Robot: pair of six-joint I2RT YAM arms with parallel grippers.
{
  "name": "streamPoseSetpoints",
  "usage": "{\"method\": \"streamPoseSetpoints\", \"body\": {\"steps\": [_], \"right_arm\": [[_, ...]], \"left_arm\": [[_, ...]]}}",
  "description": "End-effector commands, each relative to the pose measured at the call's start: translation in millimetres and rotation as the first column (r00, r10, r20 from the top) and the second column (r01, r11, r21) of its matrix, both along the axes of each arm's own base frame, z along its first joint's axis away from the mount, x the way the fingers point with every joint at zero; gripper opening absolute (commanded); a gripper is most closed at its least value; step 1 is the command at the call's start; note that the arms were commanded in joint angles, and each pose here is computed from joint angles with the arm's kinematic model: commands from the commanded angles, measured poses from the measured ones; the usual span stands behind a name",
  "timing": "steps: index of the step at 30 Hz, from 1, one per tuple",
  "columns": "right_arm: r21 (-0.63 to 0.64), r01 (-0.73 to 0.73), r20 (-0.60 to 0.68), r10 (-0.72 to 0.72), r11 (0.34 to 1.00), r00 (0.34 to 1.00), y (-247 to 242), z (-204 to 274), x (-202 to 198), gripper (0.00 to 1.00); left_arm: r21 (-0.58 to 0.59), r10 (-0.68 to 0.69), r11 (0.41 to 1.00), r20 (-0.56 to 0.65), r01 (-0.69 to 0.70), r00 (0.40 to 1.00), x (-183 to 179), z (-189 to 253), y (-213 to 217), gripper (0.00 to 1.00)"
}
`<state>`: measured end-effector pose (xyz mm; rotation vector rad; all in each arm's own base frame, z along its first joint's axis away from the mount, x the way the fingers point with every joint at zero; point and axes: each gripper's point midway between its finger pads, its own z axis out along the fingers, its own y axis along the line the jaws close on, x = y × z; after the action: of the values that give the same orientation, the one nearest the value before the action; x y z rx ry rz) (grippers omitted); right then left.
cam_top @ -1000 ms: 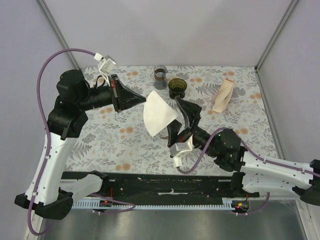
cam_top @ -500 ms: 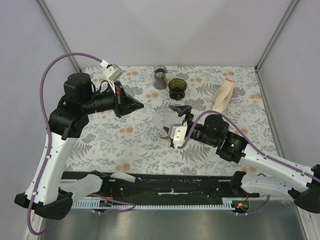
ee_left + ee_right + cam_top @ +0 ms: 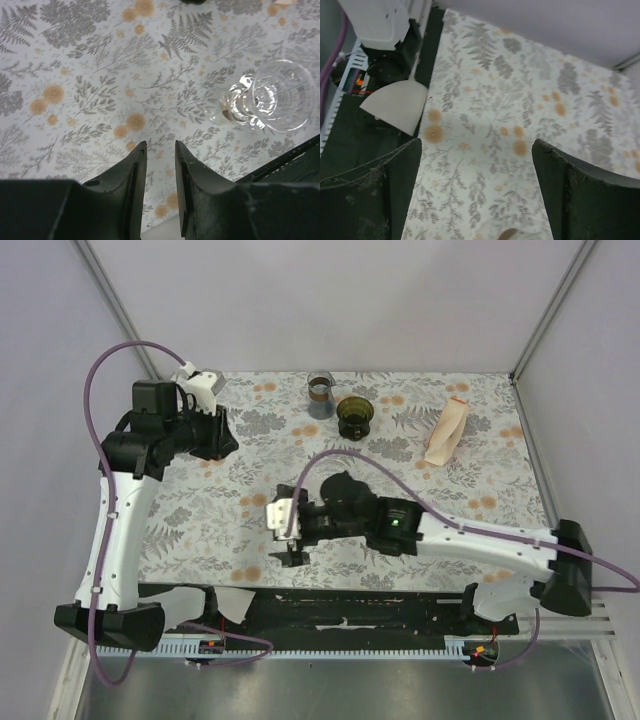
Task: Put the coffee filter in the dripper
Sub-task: Pick up the coffee filter from the center of the board.
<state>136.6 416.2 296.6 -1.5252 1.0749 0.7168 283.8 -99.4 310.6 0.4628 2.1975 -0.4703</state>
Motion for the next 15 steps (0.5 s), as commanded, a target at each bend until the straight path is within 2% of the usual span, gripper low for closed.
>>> {"method": "streamPoseSetpoints", "body": {"steps": [1,5,9,15], "right_arm": [[-0.121,-0.111,-0.239,0.080,0.986,0.968,34.3,-52.8,-38.2,0.98],[-0.219,-0.276,-0.253,0.219,0.936,0.942,55.0,-102.5,-84.0,0.98],[-0.264,-0.315,-0.235,0.256,0.912,0.938,64.4,-148.7,-100.3,0.97],[-0.177,-0.413,-0.201,0.378,0.893,0.904,84.1,-170.0,-127.8,0.92]], "left_arm": [[0.116,0.106,0.987,0.080,-0.115,0.991,-4.8,-1.5,31.4,0.38],[0.093,0.162,0.980,0.126,-0.174,0.979,-7.6,0.9,39.8,0.40],[0.078,0.214,0.970,0.185,-0.232,0.959,-3.2,16.1,54.1,0.40],[0.035,0.186,0.980,0.196,-0.196,0.963,-4.3,25.4,50.1,0.40]]}}
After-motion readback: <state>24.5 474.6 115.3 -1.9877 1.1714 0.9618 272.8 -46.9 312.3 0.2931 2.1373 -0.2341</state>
